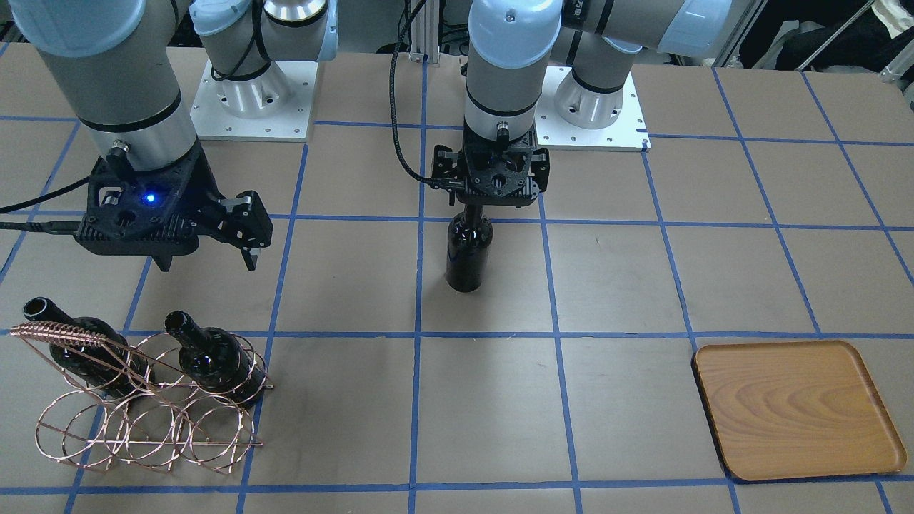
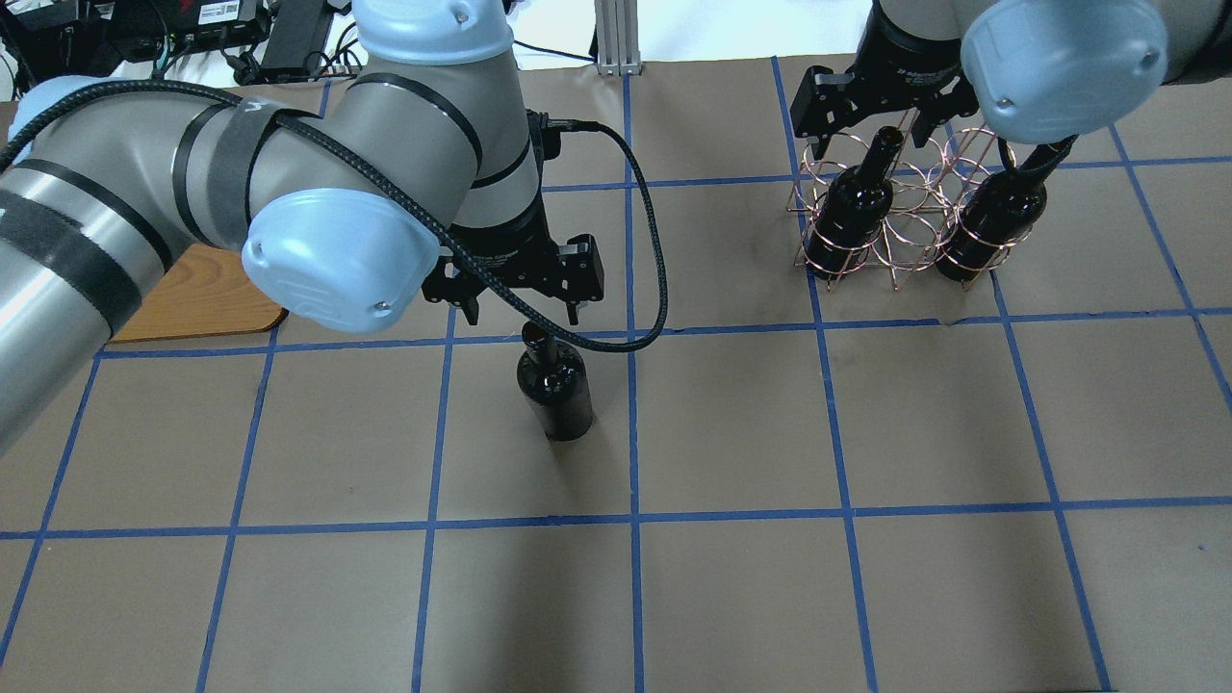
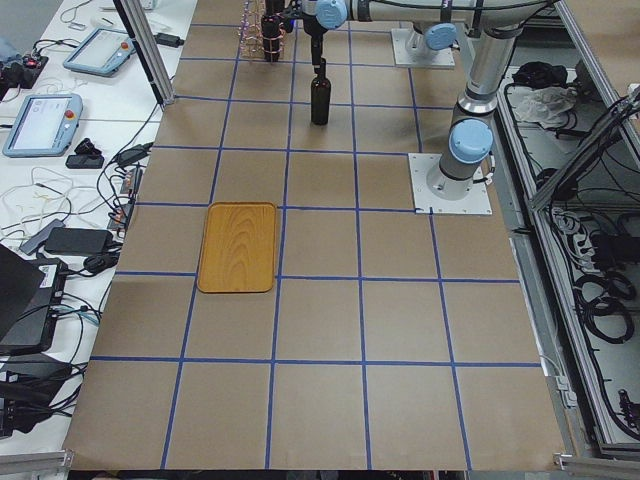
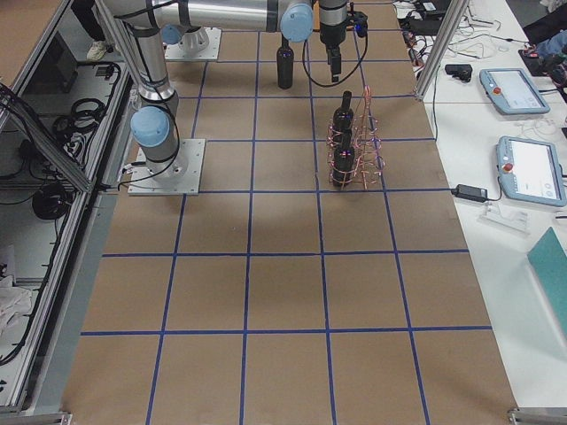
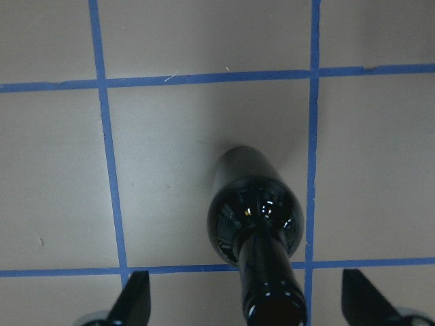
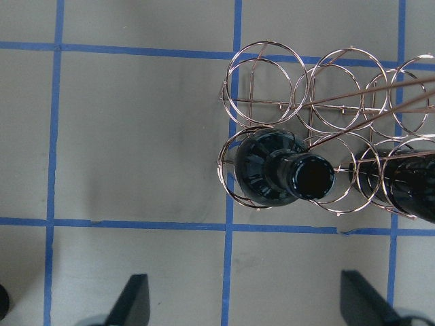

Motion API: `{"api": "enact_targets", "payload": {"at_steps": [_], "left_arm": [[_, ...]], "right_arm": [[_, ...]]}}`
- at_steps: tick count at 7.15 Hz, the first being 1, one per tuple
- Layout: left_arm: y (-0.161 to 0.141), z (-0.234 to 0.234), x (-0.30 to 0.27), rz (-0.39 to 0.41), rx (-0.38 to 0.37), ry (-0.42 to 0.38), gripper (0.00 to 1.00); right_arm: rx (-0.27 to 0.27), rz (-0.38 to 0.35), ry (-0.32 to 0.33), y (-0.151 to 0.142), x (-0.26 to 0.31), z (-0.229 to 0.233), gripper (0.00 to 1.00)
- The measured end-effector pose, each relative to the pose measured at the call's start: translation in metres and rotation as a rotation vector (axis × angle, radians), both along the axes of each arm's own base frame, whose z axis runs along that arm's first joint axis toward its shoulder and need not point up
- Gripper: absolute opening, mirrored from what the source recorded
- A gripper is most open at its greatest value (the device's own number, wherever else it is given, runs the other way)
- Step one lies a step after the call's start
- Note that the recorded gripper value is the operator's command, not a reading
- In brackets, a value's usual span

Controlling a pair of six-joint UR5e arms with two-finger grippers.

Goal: Take wine from basket and place on tray
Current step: 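Lower the left gripper onto the bottle neck and close it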

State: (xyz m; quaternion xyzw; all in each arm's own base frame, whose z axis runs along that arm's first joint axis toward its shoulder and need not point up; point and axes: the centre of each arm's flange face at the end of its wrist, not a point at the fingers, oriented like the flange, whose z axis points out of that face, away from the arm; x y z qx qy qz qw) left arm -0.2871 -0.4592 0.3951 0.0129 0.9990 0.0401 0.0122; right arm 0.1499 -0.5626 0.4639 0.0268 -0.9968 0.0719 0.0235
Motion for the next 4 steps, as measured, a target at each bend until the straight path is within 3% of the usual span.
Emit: {"api": "enact_targets", "payload": {"at_steps": [4], "left_arm": [[-0.001, -0.021, -0.002, 0.039, 0.023, 0.007, 0.96]], "right_arm": [[0.035, -0.023, -0.004, 0.012, 0.001, 0.002, 1.00]]}}
